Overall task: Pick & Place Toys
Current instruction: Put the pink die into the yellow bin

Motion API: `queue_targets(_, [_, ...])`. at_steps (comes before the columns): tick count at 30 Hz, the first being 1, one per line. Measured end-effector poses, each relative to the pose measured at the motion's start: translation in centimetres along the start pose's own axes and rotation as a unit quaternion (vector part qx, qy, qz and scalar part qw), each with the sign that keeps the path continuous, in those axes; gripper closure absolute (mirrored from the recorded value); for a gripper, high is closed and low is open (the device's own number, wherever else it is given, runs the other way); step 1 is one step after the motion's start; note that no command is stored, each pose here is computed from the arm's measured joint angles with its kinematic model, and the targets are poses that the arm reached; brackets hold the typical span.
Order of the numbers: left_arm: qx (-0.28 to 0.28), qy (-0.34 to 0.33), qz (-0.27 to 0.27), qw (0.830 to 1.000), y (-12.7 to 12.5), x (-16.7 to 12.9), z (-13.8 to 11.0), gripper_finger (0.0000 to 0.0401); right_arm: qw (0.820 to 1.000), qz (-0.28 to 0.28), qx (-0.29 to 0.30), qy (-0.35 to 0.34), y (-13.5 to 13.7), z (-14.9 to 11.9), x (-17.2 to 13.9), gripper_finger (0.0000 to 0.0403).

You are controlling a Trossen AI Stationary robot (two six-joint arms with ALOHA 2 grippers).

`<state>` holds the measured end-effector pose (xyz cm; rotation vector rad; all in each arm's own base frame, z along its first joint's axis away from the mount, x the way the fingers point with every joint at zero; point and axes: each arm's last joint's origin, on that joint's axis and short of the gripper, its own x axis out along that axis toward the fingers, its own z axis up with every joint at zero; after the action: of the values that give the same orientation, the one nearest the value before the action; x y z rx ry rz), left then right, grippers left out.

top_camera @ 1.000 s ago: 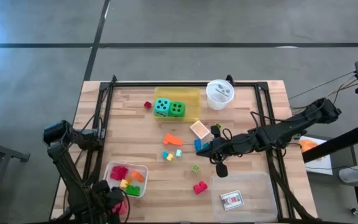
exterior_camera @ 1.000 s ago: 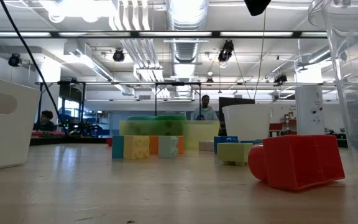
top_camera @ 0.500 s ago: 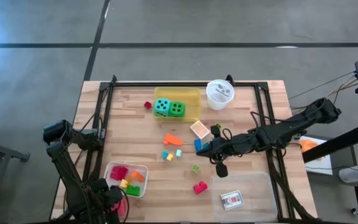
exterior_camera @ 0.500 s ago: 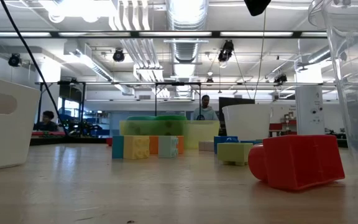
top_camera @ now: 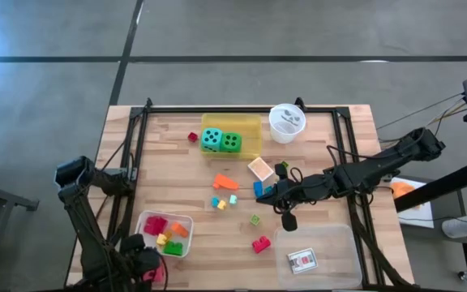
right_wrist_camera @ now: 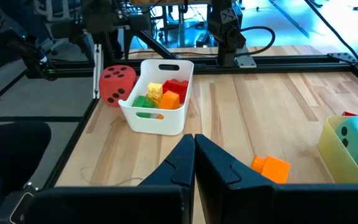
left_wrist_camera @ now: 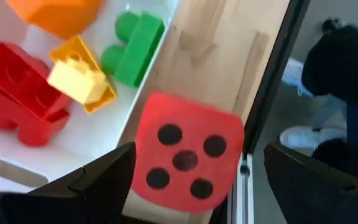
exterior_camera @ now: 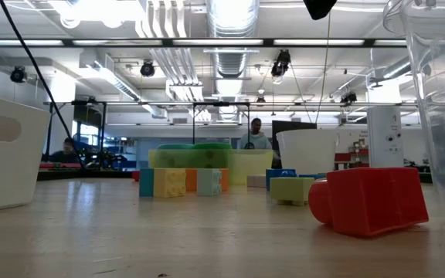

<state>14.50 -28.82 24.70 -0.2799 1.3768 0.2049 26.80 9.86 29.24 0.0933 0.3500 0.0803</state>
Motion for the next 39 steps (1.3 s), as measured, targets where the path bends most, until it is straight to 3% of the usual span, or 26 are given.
queue_targets(7, [0.011,0.049,0.008,0.999,0.3,0.1,-0.4,0.0063,1.0,0.0,0.0,0.0,0.0,0.0,0.0,0.0394])
queue_targets(12, [0.046,0.049,0.006,0.998,0.3,0.1,-0.3,0.0063,1.0,0.0,0.0,0.0,0.0,0.0,0.0,0.0394])
queue_targets(22, [0.046,0.049,0.018,0.998,0.5,0.1,-0.3,0.0063,1.0,0.0,0.0,0.0,0.0,0.0,0.0,0.0394])
queue_targets(29, [0.058,0.013,0.037,0.998,0.8,0.1,-0.1,0.0062,1.0,0.0,0.0,0.0,0.0,0.0,0.0,0.0394])
queue_targets(36, [0.05,0.005,0.028,0.998,0.7,0.9,-0.2,0.0008,1.0,0.0,0.0,0.0,0.0,0.0,0.0,0.0394])
queue_targets(39, [0.021,0.01,0.02,1.0,0.6,1.3,-0.3,0.0015,1.0,0.0,0.0,0.0,0.0,0.0,0.0,0.0394])
